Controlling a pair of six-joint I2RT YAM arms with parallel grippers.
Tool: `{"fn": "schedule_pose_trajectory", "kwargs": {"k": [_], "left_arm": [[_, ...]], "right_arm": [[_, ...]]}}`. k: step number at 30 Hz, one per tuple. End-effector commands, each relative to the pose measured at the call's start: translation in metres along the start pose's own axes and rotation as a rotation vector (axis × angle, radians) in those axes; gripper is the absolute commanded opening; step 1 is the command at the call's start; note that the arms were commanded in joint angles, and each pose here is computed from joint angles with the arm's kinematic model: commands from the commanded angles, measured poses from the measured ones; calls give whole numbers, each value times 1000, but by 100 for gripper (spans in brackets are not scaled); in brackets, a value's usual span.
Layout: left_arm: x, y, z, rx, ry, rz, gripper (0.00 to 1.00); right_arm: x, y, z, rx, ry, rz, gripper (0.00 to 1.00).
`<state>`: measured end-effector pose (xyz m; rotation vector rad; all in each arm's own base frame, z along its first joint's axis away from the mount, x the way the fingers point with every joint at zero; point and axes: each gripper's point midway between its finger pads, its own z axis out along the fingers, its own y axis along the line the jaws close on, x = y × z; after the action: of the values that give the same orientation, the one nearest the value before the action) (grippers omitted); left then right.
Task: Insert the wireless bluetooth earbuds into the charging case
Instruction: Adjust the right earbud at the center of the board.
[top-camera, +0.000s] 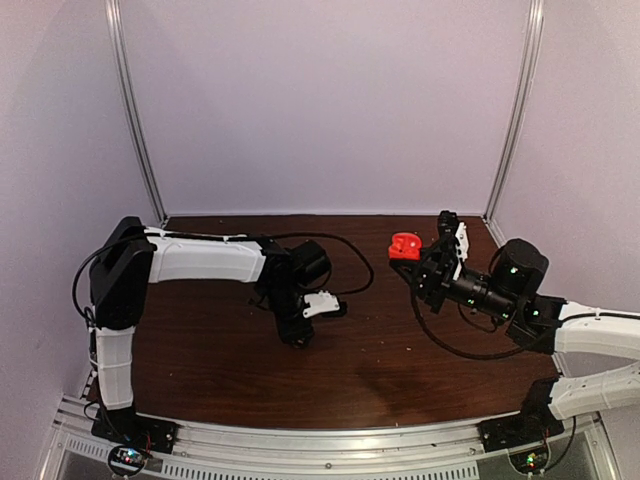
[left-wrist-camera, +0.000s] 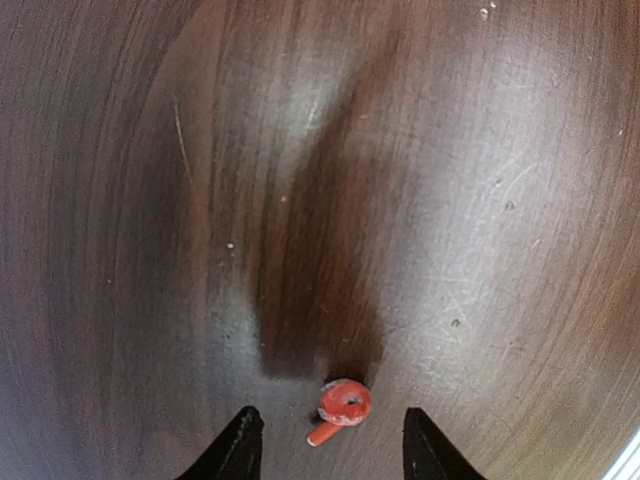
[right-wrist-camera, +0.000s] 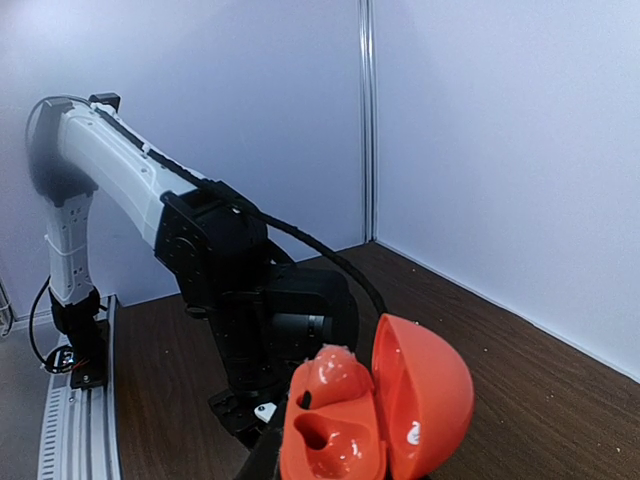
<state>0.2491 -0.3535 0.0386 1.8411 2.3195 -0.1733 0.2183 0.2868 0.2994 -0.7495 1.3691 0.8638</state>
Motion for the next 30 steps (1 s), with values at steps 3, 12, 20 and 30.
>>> {"fn": "schedule_pose_trajectory", "kwargs": {"k": [3, 12, 20, 30], "left_arm": [[-1, 3, 9, 0, 0, 5, 44], [5, 0, 20, 18, 29, 12, 40], [15, 14, 30, 1, 61, -78, 36], [40, 54, 32, 7, 77, -361, 38]], "right_arm": [[-1, -1, -4, -3, -10, 6, 0], [1, -2, -4, -1, -5, 10, 0], [1, -3, -5, 4, -4, 10, 0], [1, -4, -5, 3, -6, 11, 0]]}}
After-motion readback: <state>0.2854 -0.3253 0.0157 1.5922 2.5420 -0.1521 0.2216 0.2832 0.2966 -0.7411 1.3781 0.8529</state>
